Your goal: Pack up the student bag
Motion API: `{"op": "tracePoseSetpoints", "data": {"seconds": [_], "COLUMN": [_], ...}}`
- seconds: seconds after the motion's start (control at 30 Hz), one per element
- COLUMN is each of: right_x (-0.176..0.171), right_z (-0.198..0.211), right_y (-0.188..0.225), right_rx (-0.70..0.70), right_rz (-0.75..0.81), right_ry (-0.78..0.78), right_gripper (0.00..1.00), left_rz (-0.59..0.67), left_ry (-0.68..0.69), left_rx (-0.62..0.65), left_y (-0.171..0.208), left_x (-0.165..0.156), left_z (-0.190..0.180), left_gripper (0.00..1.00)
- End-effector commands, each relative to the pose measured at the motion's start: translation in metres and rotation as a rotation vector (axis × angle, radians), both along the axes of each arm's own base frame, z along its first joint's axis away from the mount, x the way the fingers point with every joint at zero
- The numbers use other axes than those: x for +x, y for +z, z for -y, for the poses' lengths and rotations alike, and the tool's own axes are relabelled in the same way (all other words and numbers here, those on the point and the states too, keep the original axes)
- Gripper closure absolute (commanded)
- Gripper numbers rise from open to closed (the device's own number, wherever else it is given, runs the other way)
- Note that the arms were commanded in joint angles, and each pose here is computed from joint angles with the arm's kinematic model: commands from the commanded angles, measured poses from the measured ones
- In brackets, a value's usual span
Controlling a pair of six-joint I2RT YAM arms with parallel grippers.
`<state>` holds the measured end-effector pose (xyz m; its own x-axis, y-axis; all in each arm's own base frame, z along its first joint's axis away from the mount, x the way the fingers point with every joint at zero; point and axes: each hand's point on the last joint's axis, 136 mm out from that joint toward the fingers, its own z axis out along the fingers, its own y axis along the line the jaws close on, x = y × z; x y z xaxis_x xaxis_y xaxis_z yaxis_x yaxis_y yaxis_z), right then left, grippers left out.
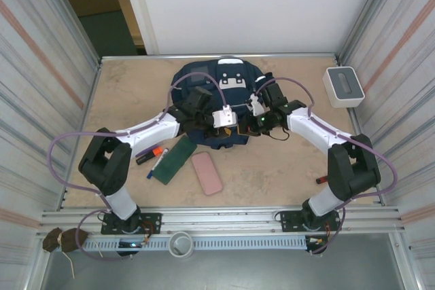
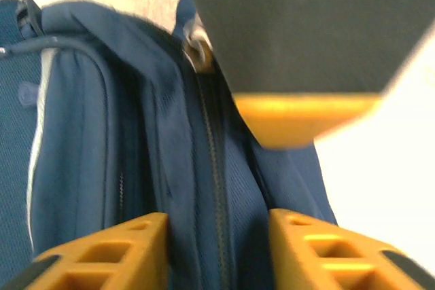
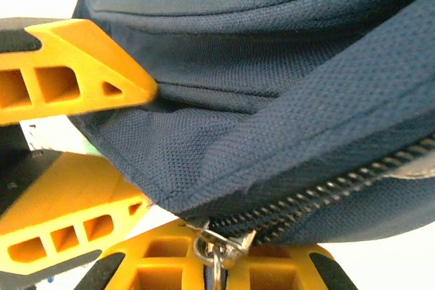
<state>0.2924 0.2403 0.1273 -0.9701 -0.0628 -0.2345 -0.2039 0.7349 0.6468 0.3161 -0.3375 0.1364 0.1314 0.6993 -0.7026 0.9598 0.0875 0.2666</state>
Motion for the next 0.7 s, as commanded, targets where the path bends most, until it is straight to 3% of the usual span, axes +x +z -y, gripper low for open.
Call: {"op": "tracePoseSetpoints", "data": {"seconds": [0.0, 0.07, 0.13, 0.33, 0.6, 0.67], "right_x": [0.002, 0.003, 0.006, 0.025, 0.049, 0.047], "right_z": [-0.002, 0.015, 0.040, 0.080, 0.078, 0.066], "right_y": [0.030, 0.020, 0.008, -0.021, -0.021, -0.010], "right_rx": [0.043, 0.005, -0.037, -0.138, -0.166, -0.133], "right_rz": [0.060, 0.033, 0.000, -0.044, -0.014, 0.020], "right_ry": [0.020, 0.005, -0.032, -0.116, -0.123, -0.096], "right_gripper": [1.00, 1.00, 1.00, 1.00, 1.00, 1.00], "left_rz": [0.007, 0.017, 0.025, 0.034, 0.032, 0.018], "left_ry": [-0.007, -0.003, 0.010, 0.054, 0.091, 0.093], "left_rx": [0.028, 0.006, -0.029, -0.111, -0.060, -0.053], "left_y": [-0.002, 0.004, 0.011, 0.026, 0.012, 0.012], "left_x": [0.007, 0.011, 0.016, 0.026, 0.025, 0.024], "left_z": [-0.002, -0.009, -0.023, -0.056, -0.073, -0.073], "left_gripper": [0.78, 0.94, 1.00, 1.00, 1.00, 0.94]}}
